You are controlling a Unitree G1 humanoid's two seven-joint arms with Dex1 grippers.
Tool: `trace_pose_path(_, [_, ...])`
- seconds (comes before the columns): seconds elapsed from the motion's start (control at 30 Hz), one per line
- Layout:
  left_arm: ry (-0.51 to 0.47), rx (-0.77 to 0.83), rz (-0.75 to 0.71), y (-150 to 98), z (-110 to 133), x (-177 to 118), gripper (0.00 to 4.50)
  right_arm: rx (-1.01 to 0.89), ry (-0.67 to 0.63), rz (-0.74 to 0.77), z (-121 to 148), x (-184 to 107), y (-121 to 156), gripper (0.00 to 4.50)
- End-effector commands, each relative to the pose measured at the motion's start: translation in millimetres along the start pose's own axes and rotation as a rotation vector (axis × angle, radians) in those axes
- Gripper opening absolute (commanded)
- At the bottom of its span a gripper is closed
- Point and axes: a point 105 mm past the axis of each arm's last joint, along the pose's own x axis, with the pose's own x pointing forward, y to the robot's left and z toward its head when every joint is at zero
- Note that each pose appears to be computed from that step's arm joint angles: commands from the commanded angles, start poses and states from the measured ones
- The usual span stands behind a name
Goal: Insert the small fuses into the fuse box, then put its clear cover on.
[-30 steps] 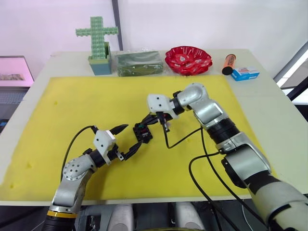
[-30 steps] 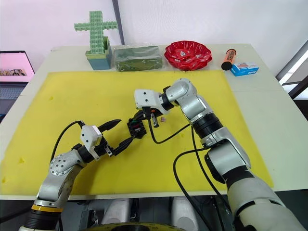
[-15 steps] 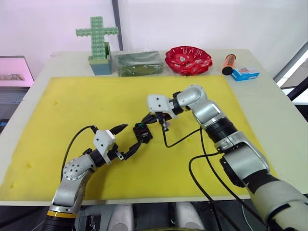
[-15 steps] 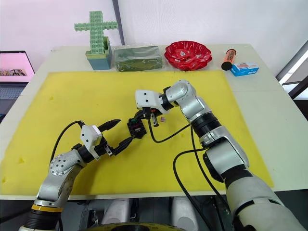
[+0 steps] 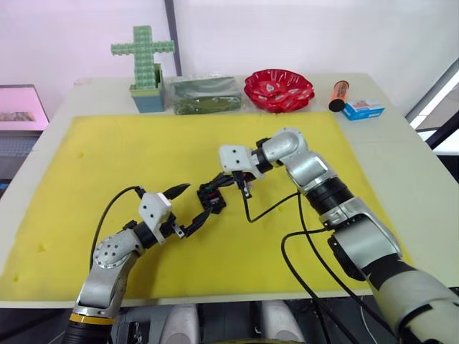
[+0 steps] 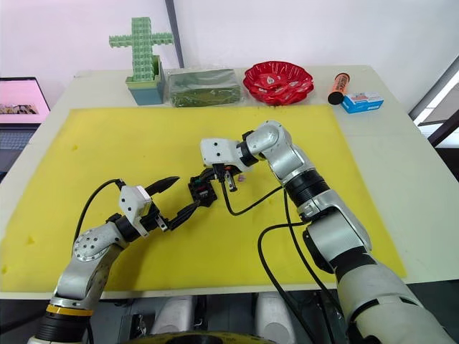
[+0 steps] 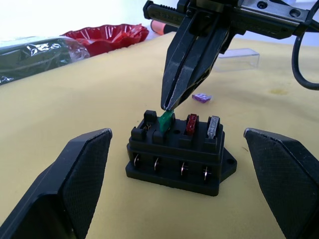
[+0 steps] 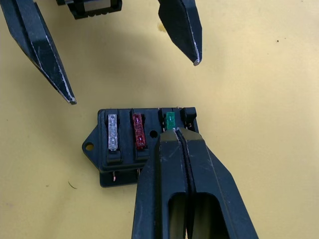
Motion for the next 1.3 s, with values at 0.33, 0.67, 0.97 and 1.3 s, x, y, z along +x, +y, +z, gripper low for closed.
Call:
trace_pose_path(0.33, [-0.03,0.027,-0.007,-0.7,11.0,-0.4,4.5,0.029,0.102,0.06,-22.5,12.0,13.8,0.01])
trace_pose_path(0.67, [-0.03,0.026,-0.001,-0.7,11.0,-0.9,4.5,0.04,0.149,0.076,-36.5,19.4,24.5,0.01])
trace_pose_path(0.97, [-0.028,0.025,0.001,-0.7,10.6,-1.3,4.5,0.063,0.154,0.062,-39.7,25.1,22.4,0.01])
trace_pose_path(1.3, [-0.026,0.023,0.008,-0.4,9.7,-2.3,4.5,0.082,0.171,0.126,-47.1,34.2,40.1,0.01])
